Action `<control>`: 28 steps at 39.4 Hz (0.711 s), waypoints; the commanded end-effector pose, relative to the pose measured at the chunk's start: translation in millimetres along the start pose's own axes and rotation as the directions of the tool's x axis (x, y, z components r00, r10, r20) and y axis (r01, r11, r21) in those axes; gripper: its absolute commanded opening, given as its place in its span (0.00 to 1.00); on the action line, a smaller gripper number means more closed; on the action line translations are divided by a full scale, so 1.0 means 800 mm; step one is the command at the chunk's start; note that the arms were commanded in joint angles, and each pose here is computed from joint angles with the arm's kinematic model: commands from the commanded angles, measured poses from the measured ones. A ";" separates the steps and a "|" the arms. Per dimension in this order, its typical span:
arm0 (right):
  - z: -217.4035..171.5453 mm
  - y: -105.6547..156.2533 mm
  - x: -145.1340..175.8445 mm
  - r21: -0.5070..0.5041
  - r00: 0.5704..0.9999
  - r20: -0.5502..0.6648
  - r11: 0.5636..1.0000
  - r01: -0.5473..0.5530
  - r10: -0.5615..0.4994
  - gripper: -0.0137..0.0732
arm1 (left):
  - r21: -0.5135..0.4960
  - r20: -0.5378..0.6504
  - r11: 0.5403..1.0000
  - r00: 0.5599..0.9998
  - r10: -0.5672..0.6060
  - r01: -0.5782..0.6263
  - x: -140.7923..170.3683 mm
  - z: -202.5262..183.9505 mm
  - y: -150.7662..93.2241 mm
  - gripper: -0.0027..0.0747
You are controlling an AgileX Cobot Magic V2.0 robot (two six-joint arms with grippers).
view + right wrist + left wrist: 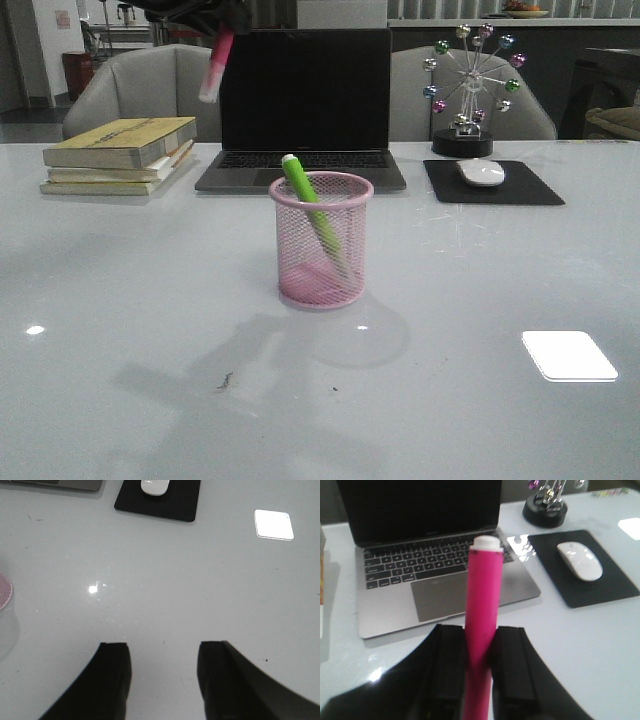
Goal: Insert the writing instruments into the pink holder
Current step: 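Lift the pink marker upright and carry it over the holder, then drop the pink marker into the holder and withdraw the left gripper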
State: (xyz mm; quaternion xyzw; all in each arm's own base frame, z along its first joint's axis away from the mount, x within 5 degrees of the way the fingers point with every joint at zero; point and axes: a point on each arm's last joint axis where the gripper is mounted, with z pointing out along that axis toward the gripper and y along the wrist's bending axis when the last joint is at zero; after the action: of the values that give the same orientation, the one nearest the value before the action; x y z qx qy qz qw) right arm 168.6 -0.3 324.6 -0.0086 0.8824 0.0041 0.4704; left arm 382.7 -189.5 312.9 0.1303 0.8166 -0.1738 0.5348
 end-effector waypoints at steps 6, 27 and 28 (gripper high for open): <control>-0.011 -0.003 -0.018 0.019 0.995 0.103 1.000 0.014 -0.016 0.65 | 0.093 0.394 0.995 0.916 -0.081 0.048 -0.018 -0.052 -0.042 0.15; -0.011 -0.003 -0.018 0.019 0.995 0.103 1.000 0.014 -0.016 0.65 | 0.197 0.360 0.980 0.931 -0.057 -0.016 0.072 -0.022 -0.110 0.15; -0.011 -0.003 -0.018 0.019 0.995 0.103 1.000 0.014 -0.016 0.65 | 0.196 0.349 0.980 0.935 -0.054 -0.016 0.075 -0.020 -0.110 0.16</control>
State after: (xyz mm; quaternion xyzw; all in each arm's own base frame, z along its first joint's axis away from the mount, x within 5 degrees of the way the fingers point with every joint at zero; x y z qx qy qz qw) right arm 168.6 -0.3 324.6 -0.0086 0.8824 0.0041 0.4704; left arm 313.0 -259.0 248.3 0.1555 0.7326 -0.2571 0.6108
